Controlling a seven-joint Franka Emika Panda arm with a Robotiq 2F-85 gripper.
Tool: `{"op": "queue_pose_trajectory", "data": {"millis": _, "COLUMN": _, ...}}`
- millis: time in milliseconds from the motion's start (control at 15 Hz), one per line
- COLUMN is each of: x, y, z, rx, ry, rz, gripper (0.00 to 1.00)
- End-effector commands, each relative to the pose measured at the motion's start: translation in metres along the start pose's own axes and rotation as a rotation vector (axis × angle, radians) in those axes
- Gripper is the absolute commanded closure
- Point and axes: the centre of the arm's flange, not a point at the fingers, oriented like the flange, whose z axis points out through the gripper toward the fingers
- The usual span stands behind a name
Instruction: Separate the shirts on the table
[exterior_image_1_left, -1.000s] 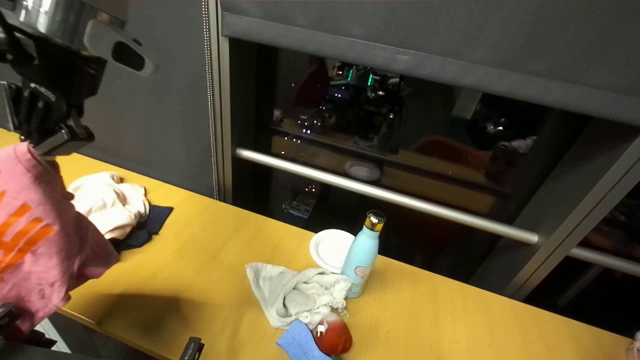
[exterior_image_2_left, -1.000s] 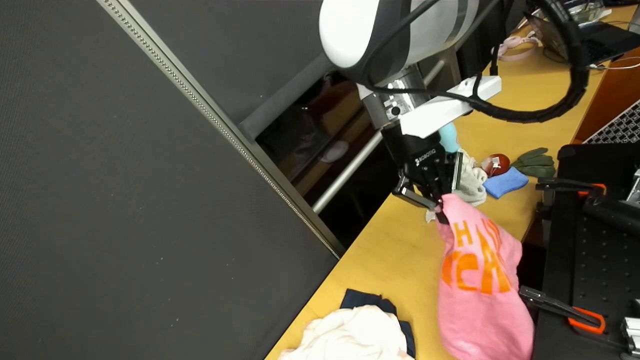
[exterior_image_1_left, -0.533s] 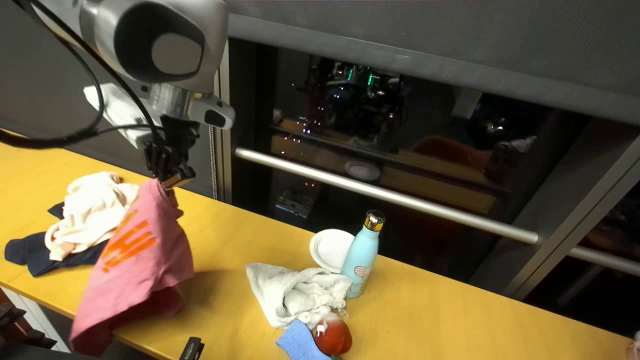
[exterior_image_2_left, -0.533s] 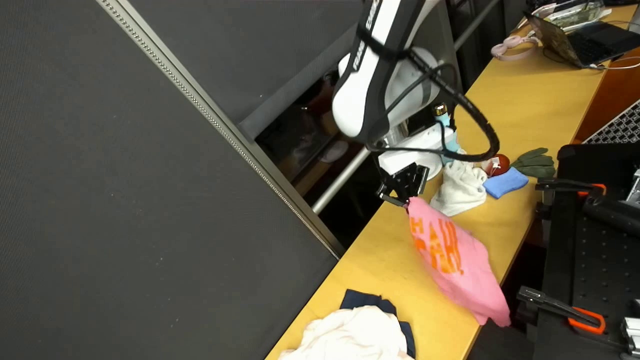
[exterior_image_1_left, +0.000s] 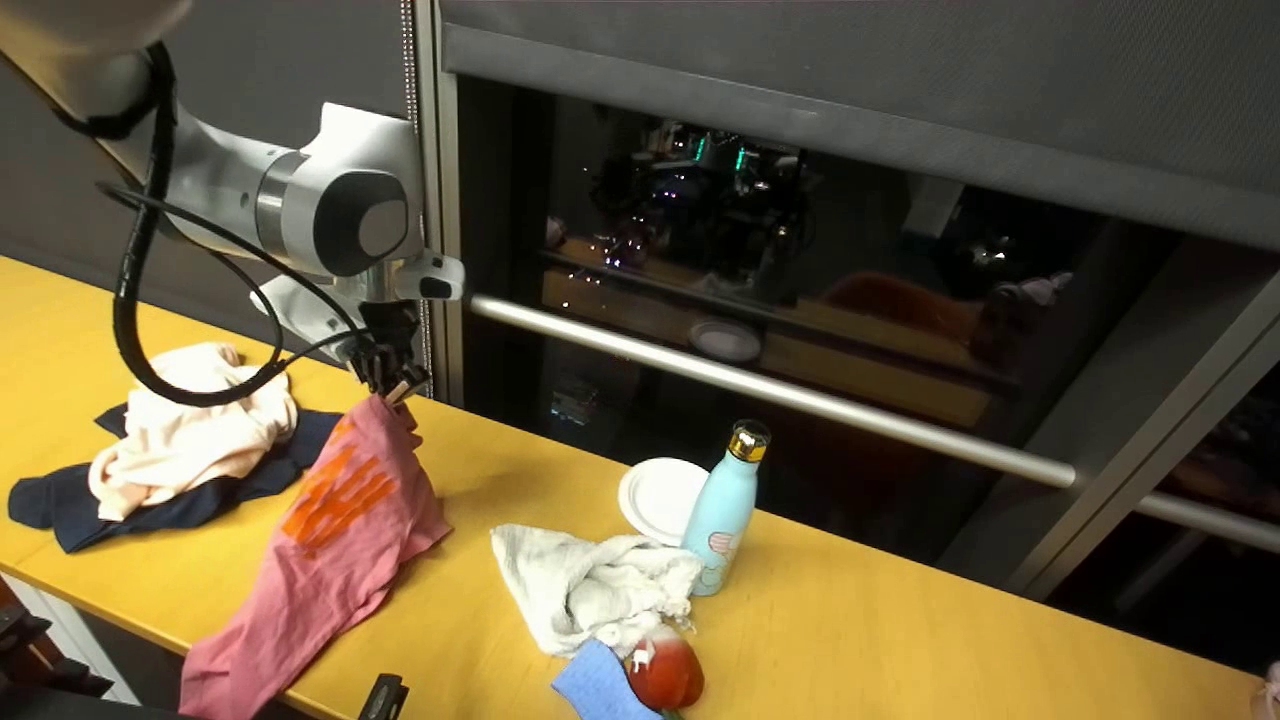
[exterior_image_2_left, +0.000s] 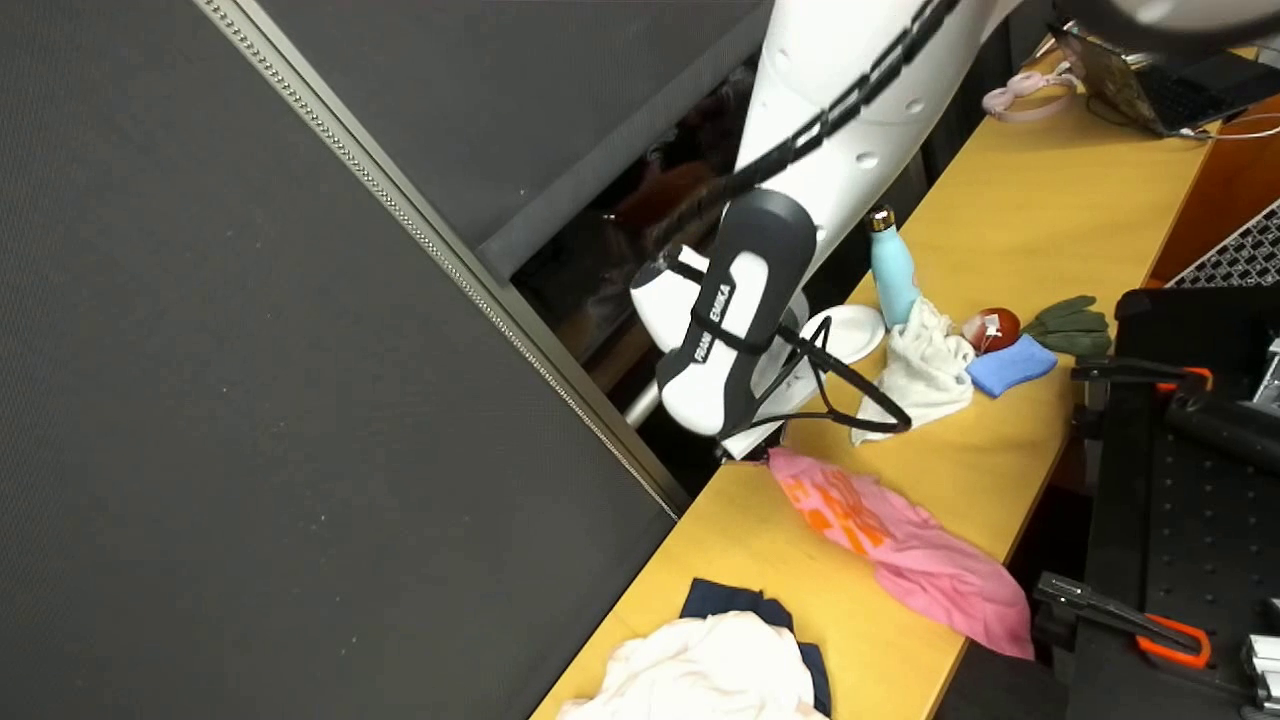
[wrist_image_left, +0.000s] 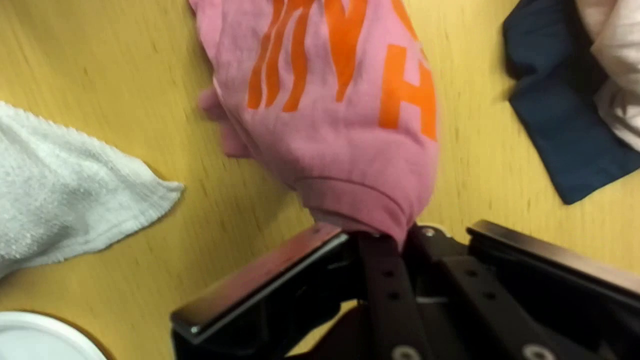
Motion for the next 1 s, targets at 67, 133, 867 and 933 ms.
{"op": "queue_pose_trajectory", "data": {"millis": 67, "x": 0.052, "y": -0.053, "z": 0.01, "rx": -0.117, "ry": 0.212, "rz": -0.007, "gripper": 0.99}}
{"op": "queue_pose_trajectory", "data": {"millis": 133, "x": 0.059, "y": -0.058, "z": 0.011, "rx": -0.137, "ry": 0.246, "rz": -0.003, "gripper": 0.99}}
{"op": "queue_pose_trajectory", "data": {"millis": 867, "x": 0.057, "y": -0.05, "z": 0.037, "rx": -0.226, "ry": 0.314, "rz": 0.136, "gripper": 0.27}}
{"op": "queue_pose_trajectory", "data": {"millis": 933, "x": 0.05, "y": -0.046, "z": 0.038, "rx": -0.227, "ry": 0.292, "rz": 0.151, "gripper": 0.19}}
